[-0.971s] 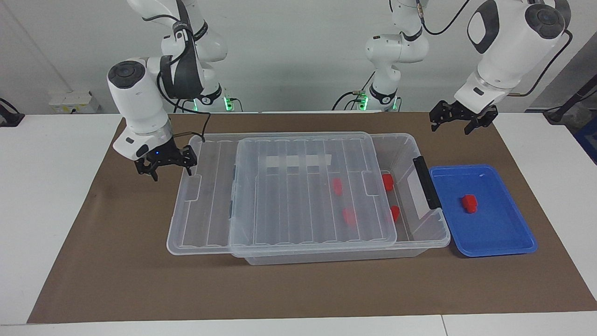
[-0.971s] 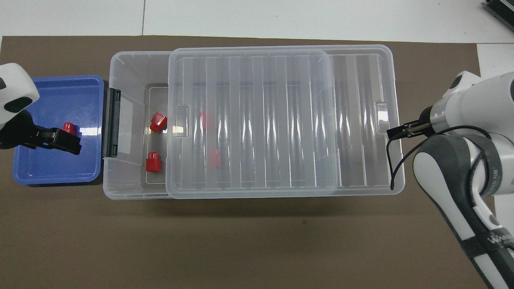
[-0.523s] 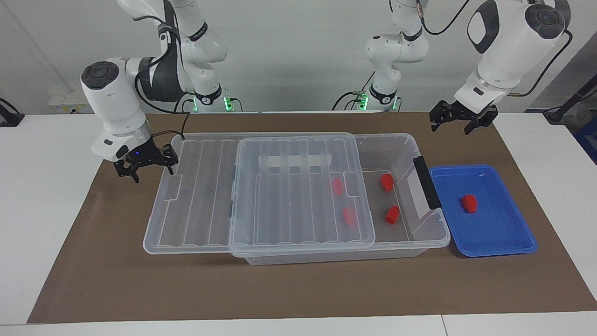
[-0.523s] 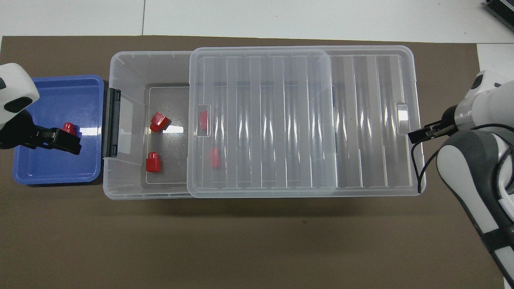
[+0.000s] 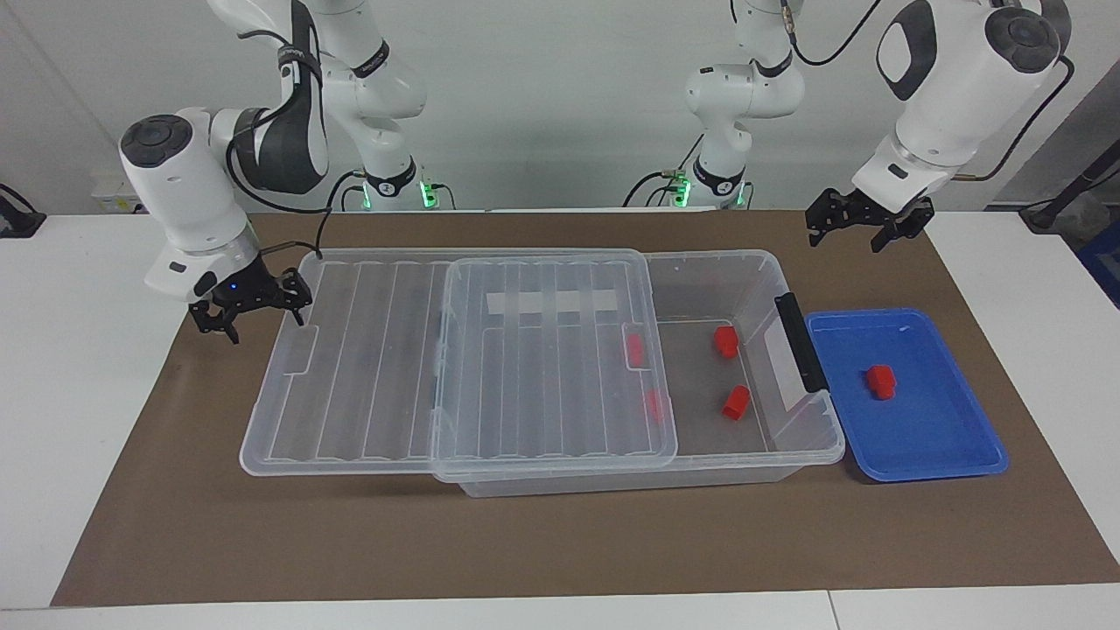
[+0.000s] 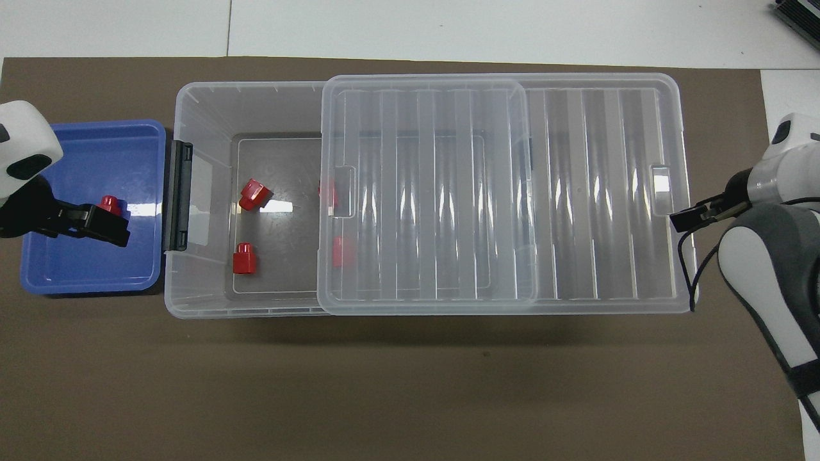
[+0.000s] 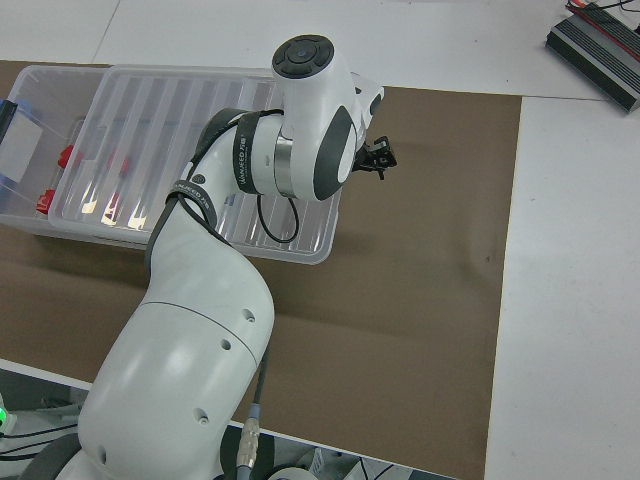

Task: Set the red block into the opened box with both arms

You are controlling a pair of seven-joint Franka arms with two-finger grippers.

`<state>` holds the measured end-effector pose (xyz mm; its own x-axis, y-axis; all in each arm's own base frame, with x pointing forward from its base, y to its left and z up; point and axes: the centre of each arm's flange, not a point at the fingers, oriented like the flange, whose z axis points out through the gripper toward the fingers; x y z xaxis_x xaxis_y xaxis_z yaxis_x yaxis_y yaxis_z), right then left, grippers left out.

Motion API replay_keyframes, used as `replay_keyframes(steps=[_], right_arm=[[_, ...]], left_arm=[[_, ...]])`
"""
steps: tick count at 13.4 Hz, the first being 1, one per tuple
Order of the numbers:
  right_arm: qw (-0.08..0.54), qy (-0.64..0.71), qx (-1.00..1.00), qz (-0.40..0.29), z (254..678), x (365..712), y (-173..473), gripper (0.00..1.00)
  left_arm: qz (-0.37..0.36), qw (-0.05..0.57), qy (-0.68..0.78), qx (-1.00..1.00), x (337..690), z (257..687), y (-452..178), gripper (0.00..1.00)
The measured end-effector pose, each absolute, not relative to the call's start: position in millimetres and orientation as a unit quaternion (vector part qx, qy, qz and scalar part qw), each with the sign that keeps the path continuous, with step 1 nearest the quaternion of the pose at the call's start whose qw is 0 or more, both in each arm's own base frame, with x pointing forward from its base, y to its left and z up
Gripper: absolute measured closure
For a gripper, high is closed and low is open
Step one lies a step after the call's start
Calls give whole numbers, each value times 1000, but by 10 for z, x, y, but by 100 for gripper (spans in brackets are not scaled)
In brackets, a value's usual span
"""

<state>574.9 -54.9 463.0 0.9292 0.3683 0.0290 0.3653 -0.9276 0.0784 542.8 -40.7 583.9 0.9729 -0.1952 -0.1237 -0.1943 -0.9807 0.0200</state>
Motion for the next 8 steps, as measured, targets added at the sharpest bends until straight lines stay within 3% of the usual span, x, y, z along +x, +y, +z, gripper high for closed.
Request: replay_keyframes(steps=[4, 8], right_arm=[[35, 167, 985, 19, 4725, 5733, -536, 0], [34, 86, 995, 31, 5150, 5630, -150, 0]], left_arm=[[-63, 4, -98, 993, 5428, 5839, -407, 0], [-63, 4, -98, 993, 5428, 5839, -407, 0]])
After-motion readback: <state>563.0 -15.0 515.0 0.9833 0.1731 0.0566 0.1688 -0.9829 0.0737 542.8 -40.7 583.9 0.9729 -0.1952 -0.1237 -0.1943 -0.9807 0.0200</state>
